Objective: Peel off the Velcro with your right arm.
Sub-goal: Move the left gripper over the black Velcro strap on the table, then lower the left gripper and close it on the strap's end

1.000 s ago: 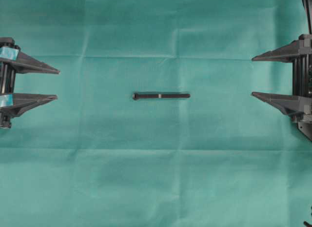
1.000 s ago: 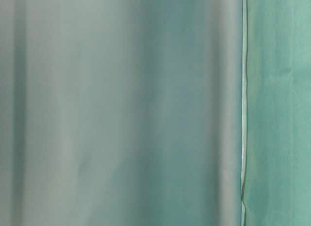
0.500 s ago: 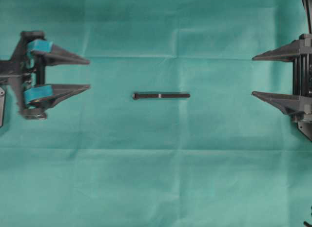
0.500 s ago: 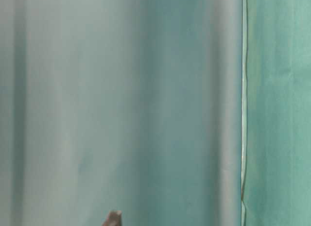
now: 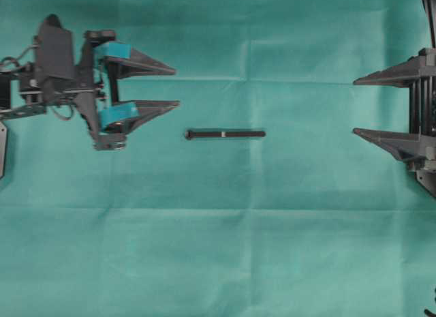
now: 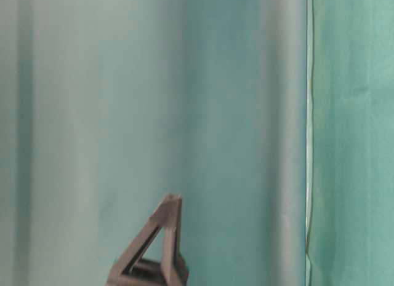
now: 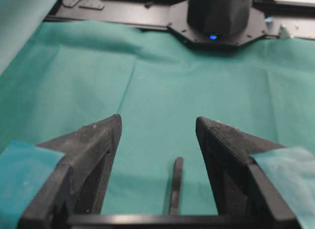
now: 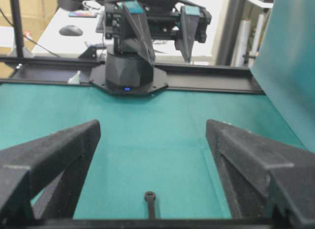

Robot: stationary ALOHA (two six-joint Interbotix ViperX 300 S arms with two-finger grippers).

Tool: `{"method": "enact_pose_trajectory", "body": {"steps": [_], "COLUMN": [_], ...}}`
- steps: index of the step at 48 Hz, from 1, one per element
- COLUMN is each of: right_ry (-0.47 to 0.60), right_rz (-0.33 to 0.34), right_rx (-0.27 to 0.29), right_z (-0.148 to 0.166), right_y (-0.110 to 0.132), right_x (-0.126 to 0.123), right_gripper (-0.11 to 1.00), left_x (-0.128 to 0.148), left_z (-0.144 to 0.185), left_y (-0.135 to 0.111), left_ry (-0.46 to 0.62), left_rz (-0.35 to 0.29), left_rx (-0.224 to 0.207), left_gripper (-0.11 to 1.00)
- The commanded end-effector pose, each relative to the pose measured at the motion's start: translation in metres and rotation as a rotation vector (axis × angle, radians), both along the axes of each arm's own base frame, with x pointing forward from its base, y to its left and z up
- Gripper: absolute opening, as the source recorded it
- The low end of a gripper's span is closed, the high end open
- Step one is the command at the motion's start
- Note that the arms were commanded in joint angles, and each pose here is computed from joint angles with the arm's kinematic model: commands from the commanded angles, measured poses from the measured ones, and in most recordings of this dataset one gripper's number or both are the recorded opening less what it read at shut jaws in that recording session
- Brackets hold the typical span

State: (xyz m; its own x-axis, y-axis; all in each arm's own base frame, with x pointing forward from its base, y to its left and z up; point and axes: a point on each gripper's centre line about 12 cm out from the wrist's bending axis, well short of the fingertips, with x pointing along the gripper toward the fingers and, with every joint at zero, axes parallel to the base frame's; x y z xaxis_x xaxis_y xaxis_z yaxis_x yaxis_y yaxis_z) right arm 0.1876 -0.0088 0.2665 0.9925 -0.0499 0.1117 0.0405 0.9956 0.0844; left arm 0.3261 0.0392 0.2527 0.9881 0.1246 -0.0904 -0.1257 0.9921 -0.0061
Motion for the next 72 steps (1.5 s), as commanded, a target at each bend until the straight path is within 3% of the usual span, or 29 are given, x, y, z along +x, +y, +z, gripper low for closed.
{"method": "enact_pose_trajectory", "body": {"steps": [1, 19, 41, 55, 72], "right_ry": [-0.014, -0.006, -0.006, -0.006, -0.003], "right_rz": [-0.002, 0.000, 0.000, 0.000, 0.000], "right_rx": [0.001, -0.005, -0.005, -0.005, -0.005], "right_z": [0.004, 0.001, 0.001, 0.001, 0.000], "right_y": [0.000, 0.000, 0.000, 0.000, 0.000], "right_x": [0.002, 0.002, 0.002, 0.002, 0.001], "right_gripper": [0.84, 0.84, 0.84, 0.84, 0.84], "left_x": [0.012, 0.034, 0.054, 0.063, 0.083], "left_z": [0.010, 0.005, -0.008, -0.017, -0.056], "left_y": [0.003, 0.006, 0.008, 0.003, 0.005], "left_ry": [-0.032, 0.042, 0.380, 0.454, 0.541], "left_rz": [0.005, 0.005, -0.002, -0.031, -0.034], "left_rx": [0.005, -0.007, -0.049, -0.014, -0.024], "left_gripper": [0.64, 0.64, 0.64, 0.63, 0.63]}}
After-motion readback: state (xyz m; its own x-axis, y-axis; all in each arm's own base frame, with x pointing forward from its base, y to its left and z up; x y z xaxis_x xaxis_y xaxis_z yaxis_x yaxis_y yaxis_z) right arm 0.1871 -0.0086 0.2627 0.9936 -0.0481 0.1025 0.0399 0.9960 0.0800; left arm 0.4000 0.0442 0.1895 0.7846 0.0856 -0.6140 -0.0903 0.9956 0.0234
